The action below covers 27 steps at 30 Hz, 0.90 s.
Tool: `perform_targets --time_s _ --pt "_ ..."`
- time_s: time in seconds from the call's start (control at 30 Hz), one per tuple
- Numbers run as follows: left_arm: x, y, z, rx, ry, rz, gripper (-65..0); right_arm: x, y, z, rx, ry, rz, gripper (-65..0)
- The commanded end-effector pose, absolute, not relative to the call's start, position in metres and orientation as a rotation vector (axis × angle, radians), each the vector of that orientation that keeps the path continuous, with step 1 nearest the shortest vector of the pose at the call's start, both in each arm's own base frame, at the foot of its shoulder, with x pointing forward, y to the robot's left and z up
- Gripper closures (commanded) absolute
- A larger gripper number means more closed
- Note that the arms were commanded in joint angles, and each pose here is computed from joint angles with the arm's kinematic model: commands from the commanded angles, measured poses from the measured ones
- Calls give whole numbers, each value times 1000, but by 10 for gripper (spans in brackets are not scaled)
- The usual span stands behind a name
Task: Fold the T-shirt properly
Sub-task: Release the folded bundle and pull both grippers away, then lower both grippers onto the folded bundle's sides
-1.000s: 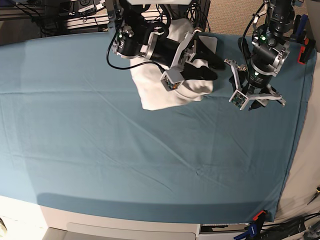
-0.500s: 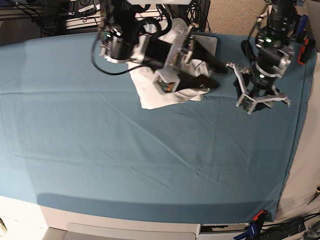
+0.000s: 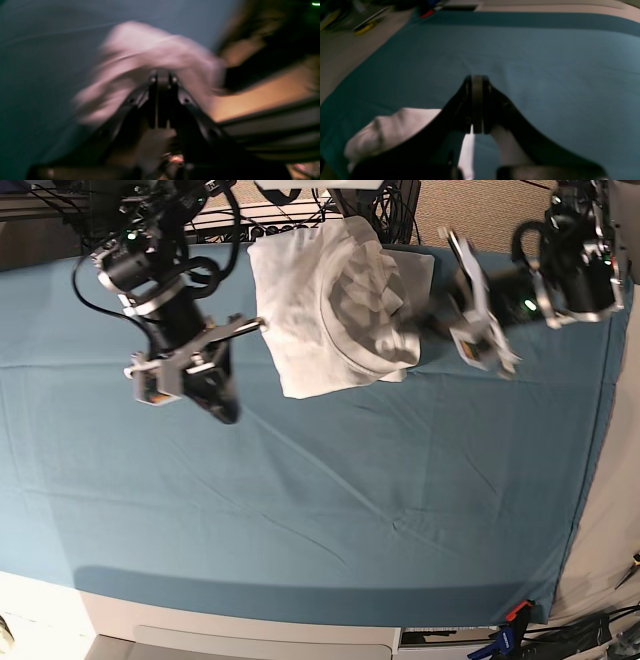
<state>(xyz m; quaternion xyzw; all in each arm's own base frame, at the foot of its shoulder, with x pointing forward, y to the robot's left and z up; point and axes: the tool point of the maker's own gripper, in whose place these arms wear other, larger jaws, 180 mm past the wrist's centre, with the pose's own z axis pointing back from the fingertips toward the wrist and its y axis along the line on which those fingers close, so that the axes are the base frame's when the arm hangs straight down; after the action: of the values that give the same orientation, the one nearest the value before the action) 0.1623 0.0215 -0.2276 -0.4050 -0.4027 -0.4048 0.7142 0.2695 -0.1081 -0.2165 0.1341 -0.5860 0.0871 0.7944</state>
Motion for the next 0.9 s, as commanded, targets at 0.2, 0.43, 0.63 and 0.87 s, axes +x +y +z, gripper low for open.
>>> perform_targets --time_s 0.2,0.43,0.63,0.87 --pt "106 -48 -223 -1161 -816 -963 0 273 -136 -206 211 -1311 92 0" --pt "123 -79 -235 -1028 -873 -851 0 282 -156 -245 183 -1220 -40 0" --pt "123 -82 -241 -987 -873 -872 0 293 -148 -274 280 -1157 -73 0" --pt "150 -39 -245 -908 -878 -820 0 292 -142 -272 311 -1157 -33 0"
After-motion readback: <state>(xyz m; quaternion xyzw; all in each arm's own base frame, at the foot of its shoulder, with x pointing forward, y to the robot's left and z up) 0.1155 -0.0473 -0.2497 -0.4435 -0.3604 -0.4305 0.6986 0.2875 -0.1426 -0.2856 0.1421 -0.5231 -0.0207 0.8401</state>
